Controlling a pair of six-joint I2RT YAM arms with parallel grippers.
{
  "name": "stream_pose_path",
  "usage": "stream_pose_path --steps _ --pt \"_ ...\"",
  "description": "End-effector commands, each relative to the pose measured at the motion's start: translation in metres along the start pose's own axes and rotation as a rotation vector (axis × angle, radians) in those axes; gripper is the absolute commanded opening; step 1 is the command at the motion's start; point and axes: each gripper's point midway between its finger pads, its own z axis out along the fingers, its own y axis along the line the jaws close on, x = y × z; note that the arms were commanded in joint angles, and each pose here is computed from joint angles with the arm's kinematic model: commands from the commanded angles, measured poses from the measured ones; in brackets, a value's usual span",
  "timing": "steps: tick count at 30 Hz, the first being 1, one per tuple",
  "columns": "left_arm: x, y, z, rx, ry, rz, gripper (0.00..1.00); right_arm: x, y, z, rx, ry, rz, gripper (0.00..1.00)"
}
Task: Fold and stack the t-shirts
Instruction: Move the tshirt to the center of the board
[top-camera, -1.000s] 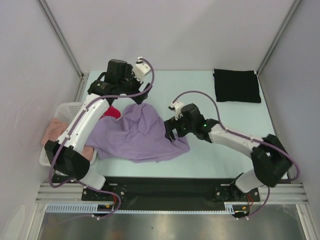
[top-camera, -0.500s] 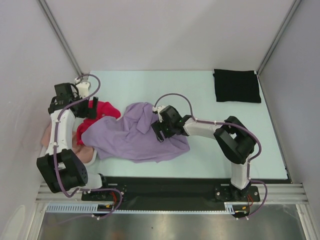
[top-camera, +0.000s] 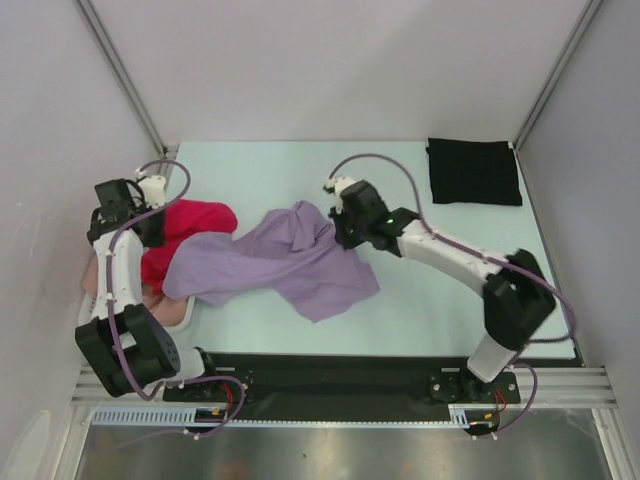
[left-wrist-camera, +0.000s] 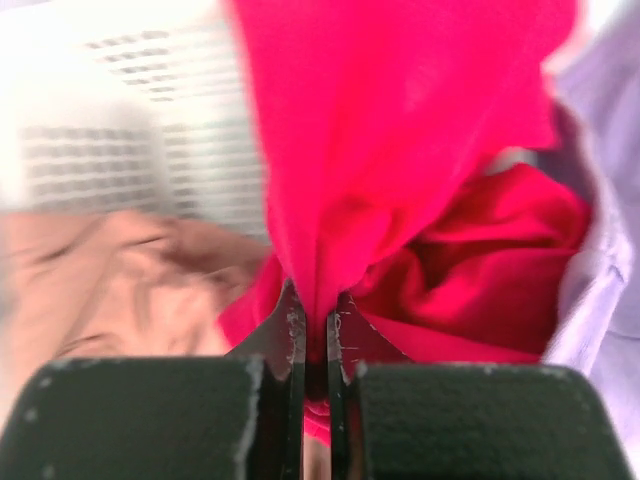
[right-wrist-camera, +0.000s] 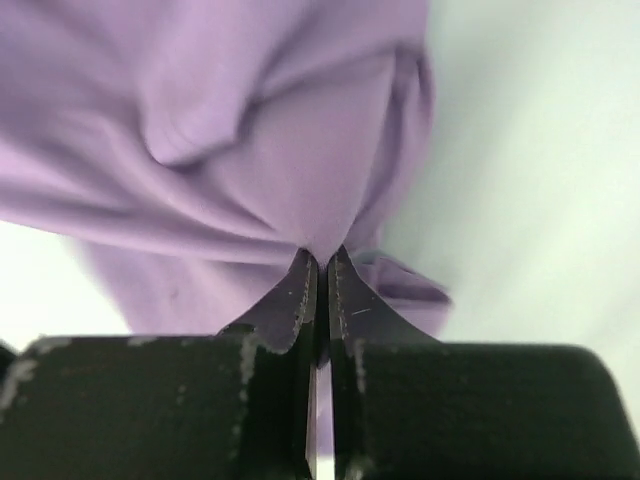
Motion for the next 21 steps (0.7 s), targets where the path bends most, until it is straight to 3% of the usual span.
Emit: stream_pose_path --steps 1,5,9,13,15,16,18,19,21 --pt "-0.034 0.069 -0.04 -0.261 -0.13 0.013 0.0 -0.104 -0.004 -0.101 -0.001 -0.322 0.001 0.0" --pt "-0.034 0.122 -0.062 -0.457 -0.109 0.006 0.0 -0.15 0.002 -0.184 -0.031 -0.52 -0.015 0.0" --pt "-0.037 0.143 -0.075 -0.547 -0.115 0.019 0.0 -0.174 0.009 -0.252 -0.086 -0.682 0.001 0.0" --pt "-0.049 0.136 -0.073 -0.492 -0.157 0.055 0.02 -0.175 0.025 -0.25 -0.195 -0.707 0.081 0.0" --pt "-0.054 0.119 -0.067 -0.395 -0.187 0.075 0.21 -0.176 0.045 -0.242 -0.303 -0.689 0.093 0.0" --pt "-0.055 0.11 -0.063 -0.355 -0.185 0.084 0.53 -0.183 0.068 -0.233 -0.366 -0.683 0.078 0.0" --pt "-0.061 0.099 -0.062 -0.309 -0.209 0.095 0.79 -0.191 0.1 -0.228 -0.445 -0.667 0.001 0.0" --pt "-0.066 0.088 -0.059 -0.261 -0.226 0.102 0.94 -0.185 0.119 -0.204 -0.465 -0.595 -0.029 0.0" --pt "-0.077 0.071 -0.065 -0.205 -0.276 0.109 1.0 -0.214 0.128 -0.219 -0.496 -0.631 -0.026 0.0"
